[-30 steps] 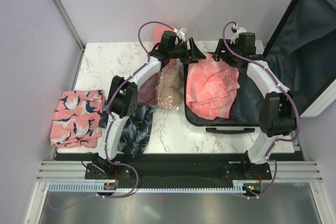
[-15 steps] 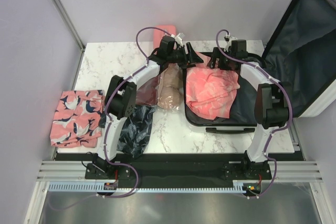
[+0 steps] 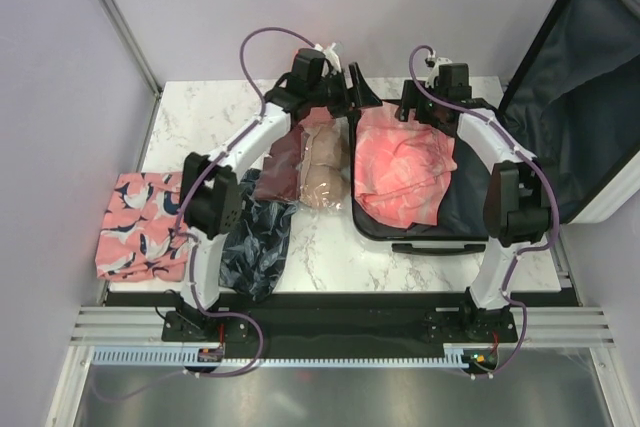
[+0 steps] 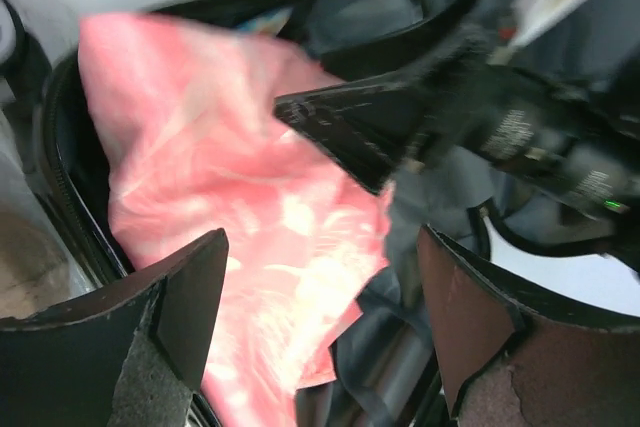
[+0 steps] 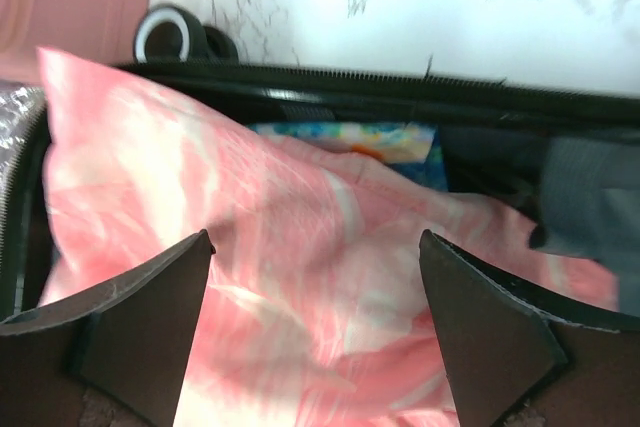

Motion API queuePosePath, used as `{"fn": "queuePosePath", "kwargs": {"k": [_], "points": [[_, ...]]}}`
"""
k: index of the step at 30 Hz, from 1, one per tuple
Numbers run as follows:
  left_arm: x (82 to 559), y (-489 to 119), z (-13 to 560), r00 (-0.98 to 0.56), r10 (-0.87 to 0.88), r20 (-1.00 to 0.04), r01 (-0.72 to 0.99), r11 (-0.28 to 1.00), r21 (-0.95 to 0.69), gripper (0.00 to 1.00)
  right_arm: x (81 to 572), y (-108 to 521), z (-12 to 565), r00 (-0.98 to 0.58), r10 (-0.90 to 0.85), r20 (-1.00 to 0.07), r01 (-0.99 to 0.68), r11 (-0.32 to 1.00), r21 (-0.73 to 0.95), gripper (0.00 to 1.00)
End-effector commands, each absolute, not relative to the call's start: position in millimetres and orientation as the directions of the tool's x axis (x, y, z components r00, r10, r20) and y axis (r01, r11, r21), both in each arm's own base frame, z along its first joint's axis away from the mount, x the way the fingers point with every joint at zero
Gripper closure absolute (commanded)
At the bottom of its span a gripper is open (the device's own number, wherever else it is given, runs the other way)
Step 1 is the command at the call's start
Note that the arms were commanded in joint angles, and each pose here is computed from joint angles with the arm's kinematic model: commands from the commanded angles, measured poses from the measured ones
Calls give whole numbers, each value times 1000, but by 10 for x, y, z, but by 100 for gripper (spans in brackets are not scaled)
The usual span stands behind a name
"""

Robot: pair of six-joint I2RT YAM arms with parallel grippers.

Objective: Pack the luggage
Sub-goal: Place the clothes in the luggage.

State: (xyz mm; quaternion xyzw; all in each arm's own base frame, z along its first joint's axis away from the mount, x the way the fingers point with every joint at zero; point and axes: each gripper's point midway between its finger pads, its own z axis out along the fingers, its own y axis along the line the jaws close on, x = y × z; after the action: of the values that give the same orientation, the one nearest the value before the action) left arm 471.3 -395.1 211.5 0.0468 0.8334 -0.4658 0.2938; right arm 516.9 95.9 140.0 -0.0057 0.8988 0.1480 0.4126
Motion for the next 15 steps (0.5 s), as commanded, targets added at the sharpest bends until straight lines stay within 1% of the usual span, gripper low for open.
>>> {"fn": "queuePosePath", "kwargs": {"k": [1,2,3,4,7,8,9,10,11,12,13,14,15], "points": [[4575,-3586,3007,-679,-221,-700,474,596,-648,16,5255,872,2239,-522,105,-846,-140,968,206,7],[4535,-3430,3228,-650,-251,-717,474,603,-641,16,5233,854,2356,-507,104,-856,-138,970,200,6],[4507,-3332,3133,-663,-253,-705,446,623,-643,16,5222,855,2444,-494,103,-863,-141,970,196,6],[4472,-3235,3158,-662,-262,-702,431,634,-642,16,5212,858,2567,-478,106,-872,-142,970,196,5],[4393,-2838,3185,-632,-288,-719,384,690,-613,15,5110,995,2859,-437,101,-894,-183,963,198,4],[4363,-2627,3277,-607,-310,-732,362,712,-602,14,5040,1069,2973,-423,98,-901,-205,958,201,4],[4323,-2506,3083,-631,-309,-712,321,731,-602,14,4989,1153,3013,-420,90,-903,-223,954,199,4],[4305,-2379,3012,-640,-325,-696,288,738,-610,14,4885,1404,3023,-430,73,-900,-269,941,204,4],[4330,-2114,2961,-637,-365,-679,233,748,-621,14,4801,1541,3071,-430,72,-900,-295,931,215,4],[4209,-1942,2822,-652,-389,-651,180,754,-631,14,4723,1699,3066,-443,69,-894,-323,918,231,4],[4161,-1789,2787,-645,-409,-646,147,763,-629,14,4564,2008,3027,-478,75,-875,-361,892,274,4],[4168,-1530,2721,-619,-437,-652,87,787,-610,14,4458,2171,3027,-493,78,-866,-388,871,300,4],[4055,-1374,2506,-640,-427,-639,35,815,-579,14,4367,2316,2989,-511,75,-856,-405,857,317,4]]}}
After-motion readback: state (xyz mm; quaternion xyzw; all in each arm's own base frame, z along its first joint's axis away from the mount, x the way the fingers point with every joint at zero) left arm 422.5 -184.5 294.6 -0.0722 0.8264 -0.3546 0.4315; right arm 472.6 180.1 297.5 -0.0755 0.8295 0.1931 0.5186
